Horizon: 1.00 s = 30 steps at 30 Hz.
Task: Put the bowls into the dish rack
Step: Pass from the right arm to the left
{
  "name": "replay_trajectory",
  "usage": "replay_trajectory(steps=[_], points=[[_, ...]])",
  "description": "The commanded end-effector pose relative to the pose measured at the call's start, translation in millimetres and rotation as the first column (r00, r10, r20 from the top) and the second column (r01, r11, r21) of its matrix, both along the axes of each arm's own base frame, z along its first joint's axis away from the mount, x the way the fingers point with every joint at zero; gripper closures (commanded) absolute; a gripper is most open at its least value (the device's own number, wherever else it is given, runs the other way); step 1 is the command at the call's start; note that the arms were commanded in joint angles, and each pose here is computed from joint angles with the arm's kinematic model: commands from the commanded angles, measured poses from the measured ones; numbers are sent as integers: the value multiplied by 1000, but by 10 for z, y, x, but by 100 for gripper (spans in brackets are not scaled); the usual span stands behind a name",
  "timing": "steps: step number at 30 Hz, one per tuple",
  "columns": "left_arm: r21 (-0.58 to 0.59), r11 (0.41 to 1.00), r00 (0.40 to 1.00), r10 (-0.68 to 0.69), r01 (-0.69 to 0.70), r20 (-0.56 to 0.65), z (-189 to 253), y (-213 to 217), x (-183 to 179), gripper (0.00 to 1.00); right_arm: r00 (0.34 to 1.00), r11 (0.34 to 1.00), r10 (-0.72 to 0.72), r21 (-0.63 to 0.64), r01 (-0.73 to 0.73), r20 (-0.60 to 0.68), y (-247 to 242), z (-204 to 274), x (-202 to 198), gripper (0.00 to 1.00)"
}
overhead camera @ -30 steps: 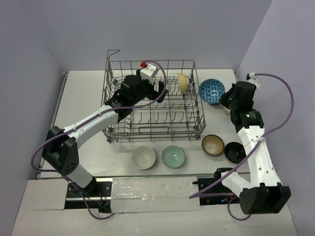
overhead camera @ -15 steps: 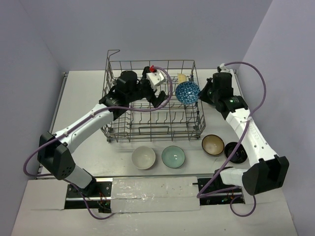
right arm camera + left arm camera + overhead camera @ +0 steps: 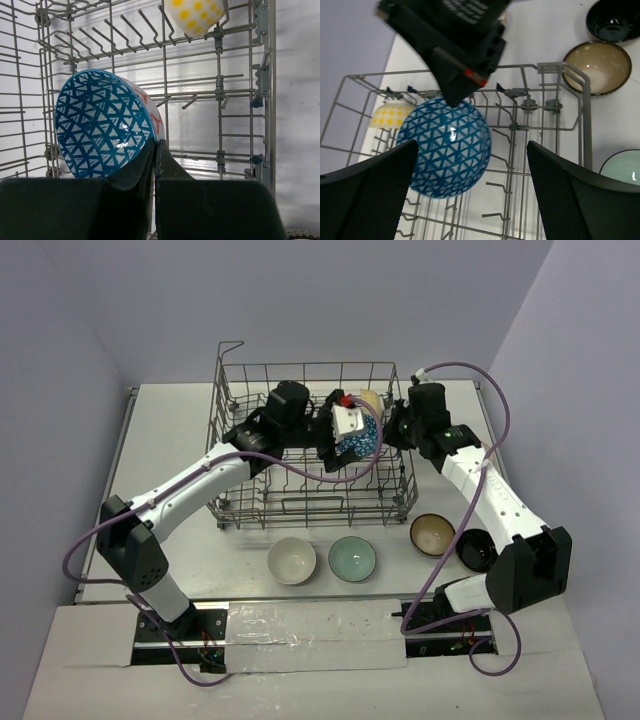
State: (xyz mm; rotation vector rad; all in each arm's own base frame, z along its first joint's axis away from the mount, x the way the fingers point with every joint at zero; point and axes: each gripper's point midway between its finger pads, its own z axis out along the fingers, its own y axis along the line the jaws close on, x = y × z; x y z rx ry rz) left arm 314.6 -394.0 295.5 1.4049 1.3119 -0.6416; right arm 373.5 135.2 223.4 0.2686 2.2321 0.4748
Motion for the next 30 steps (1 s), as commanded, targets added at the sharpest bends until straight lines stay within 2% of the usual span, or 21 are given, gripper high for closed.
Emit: replay_trajectory(steps=[1,6,16,30], points=[[51,993,995,-103,102,16,-35,-126,-147,5,986,997,39,57,-49,164,152,546,201,100],[122,983,990,-137,138,-14,-244,-237,-163,7,984,996,56,51,-66,169,180,577,209,100],[218,974,998,-62,66,-22,-603,-232,8,13,978,995,76,53,-88,193,185,768,138,100],[188,979,994,66,-80,82,-632,-198,205,31,977,994,89,43,-99,191,174,762,82,100]])
